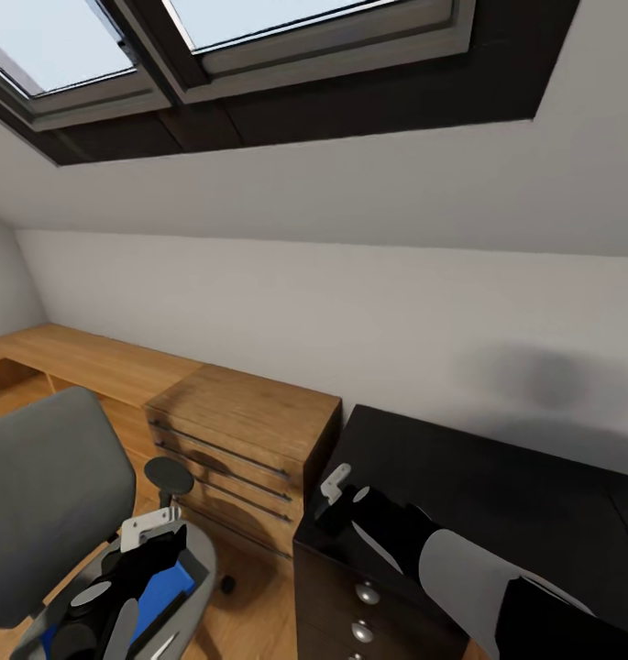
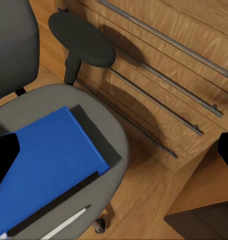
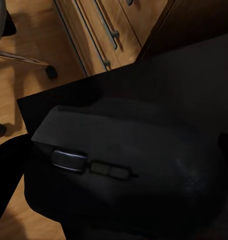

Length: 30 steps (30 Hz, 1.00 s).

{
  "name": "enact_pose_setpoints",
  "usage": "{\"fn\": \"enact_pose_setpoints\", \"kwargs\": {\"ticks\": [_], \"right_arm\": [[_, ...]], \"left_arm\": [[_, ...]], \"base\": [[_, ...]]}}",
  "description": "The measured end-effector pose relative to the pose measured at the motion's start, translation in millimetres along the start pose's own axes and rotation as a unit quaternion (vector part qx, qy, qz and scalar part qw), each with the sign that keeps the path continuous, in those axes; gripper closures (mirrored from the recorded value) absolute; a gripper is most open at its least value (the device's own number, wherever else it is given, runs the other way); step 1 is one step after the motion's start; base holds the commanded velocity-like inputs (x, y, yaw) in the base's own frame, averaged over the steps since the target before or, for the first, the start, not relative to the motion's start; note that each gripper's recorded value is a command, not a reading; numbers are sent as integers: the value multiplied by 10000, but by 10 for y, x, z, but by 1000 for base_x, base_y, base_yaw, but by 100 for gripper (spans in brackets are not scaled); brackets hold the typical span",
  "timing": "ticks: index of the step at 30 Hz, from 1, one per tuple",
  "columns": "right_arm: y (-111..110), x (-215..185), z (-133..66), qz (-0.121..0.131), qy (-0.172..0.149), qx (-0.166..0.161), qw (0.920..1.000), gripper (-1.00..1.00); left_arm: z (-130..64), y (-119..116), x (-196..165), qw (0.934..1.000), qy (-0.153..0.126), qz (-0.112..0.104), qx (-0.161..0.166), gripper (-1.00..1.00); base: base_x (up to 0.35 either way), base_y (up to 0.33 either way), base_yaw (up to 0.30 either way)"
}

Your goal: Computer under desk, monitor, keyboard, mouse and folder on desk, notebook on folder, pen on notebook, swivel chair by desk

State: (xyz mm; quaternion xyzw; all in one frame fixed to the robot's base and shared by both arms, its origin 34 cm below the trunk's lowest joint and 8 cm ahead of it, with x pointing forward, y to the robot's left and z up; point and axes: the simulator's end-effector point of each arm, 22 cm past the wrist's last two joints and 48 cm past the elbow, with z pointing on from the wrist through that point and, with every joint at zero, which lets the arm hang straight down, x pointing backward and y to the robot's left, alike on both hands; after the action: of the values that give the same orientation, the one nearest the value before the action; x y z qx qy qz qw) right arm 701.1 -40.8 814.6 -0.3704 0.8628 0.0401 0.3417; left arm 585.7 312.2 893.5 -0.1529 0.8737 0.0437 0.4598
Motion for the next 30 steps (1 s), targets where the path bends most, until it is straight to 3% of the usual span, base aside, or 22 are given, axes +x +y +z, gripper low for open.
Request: {"fn": "enact_pose_setpoints", "kwargs": {"ticks": [30], "right_arm": [[57,226,324,-5,-16,-1,10000,100]], "left_arm": [[255,18,305,10000,-22,-5,0,-100]], "base": [[0,0,0]]}}
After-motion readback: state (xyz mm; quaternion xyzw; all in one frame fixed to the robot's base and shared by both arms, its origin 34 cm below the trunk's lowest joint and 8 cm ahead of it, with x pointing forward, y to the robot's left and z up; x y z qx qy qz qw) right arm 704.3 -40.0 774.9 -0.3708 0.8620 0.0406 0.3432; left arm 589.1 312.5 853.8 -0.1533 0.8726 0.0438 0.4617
